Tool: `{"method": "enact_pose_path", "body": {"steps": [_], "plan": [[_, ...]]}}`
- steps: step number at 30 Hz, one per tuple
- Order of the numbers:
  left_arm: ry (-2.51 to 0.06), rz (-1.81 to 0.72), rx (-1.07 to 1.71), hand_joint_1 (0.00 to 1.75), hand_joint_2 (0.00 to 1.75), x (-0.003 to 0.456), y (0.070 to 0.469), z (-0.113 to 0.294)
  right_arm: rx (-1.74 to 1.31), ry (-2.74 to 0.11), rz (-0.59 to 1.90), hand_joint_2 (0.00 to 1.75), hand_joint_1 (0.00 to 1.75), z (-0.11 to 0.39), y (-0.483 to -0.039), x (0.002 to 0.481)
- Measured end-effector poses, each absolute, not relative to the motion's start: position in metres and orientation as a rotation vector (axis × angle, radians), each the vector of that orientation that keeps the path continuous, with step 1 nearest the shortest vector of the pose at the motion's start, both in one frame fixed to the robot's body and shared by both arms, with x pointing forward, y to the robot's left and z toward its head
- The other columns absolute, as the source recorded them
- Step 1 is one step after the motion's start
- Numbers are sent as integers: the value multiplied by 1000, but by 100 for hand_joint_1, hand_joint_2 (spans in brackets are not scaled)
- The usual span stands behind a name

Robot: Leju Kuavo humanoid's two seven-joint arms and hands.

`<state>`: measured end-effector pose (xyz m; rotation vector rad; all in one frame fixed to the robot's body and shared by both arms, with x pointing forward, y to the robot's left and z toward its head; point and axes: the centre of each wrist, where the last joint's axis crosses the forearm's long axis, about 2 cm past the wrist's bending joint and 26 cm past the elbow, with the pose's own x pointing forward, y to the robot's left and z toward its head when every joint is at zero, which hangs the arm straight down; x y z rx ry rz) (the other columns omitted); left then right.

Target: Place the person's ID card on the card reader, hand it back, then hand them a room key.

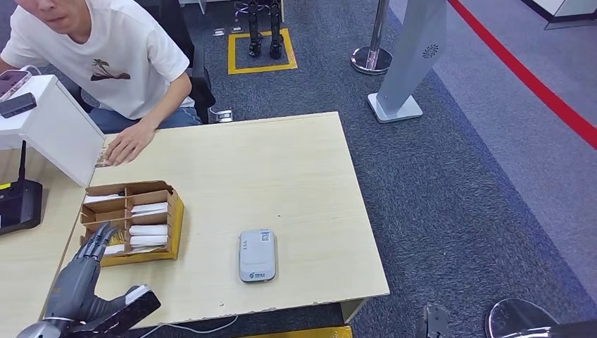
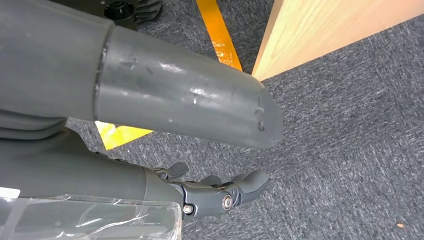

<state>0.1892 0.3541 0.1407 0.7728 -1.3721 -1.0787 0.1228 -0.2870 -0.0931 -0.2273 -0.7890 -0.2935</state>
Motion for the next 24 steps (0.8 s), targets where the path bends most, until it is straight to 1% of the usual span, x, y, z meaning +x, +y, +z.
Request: {"method": "enact_pose_path", "body": {"steps": [5,13,24], "plan": [[-1344,-1112,778,0,175,184,356,141,-228,-790,-294,0,0,-93,-287,123],[-1223,-1219,893,0,175,174,370,143,-228,-789,-287,0,0,-93,-287,123],[-1211,-1241,911,0,175,176,373,144,-227,-790,-287,0,0,-93,-287,124]]}}
